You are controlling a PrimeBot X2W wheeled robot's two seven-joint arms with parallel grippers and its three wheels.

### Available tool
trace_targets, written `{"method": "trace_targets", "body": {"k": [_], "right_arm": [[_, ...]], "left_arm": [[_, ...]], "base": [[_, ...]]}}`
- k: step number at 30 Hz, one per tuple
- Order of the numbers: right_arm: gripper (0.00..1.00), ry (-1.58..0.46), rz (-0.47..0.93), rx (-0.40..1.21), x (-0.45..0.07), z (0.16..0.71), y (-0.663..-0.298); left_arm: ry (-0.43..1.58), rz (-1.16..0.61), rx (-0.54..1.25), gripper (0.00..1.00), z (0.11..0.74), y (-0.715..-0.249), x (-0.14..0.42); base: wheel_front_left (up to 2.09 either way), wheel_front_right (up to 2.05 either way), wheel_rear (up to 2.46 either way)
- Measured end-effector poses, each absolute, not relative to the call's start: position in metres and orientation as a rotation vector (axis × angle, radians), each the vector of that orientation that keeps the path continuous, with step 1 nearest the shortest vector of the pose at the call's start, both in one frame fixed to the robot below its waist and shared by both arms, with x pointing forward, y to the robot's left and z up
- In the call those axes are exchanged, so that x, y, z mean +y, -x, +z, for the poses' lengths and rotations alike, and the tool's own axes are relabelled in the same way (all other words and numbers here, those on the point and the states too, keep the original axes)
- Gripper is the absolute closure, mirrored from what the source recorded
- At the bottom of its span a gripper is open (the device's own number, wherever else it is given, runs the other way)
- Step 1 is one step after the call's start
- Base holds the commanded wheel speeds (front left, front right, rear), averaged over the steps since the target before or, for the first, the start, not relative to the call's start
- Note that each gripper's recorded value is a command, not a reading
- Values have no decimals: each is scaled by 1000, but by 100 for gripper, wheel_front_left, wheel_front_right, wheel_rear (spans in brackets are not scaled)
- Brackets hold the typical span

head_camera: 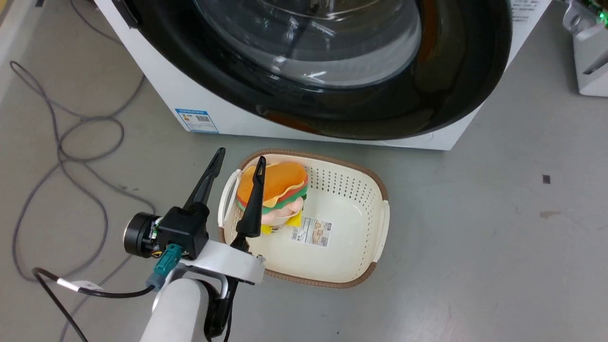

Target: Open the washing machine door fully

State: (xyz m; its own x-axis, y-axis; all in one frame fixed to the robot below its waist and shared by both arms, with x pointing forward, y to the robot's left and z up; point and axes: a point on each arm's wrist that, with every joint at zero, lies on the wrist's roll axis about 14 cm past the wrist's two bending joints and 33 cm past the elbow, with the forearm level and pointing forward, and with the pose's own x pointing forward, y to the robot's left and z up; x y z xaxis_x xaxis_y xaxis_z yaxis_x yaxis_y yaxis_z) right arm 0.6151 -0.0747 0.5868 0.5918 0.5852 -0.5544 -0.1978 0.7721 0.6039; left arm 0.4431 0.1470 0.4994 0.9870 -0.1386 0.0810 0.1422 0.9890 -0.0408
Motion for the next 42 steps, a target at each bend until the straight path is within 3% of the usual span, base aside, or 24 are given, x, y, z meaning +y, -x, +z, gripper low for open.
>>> {"method": "trace_targets", "body": {"k": [19, 42], "right_arm": [[100, -579, 571, 974, -68, 577, -556], [100, -683, 826, 995, -32, 597, -464]], "left_arm": [[43, -127, -79, 0, 506, -421, 146], [30, -122, -66, 0, 506, -378, 143]], "base": [[0, 0, 0], [0, 0, 0]]}}
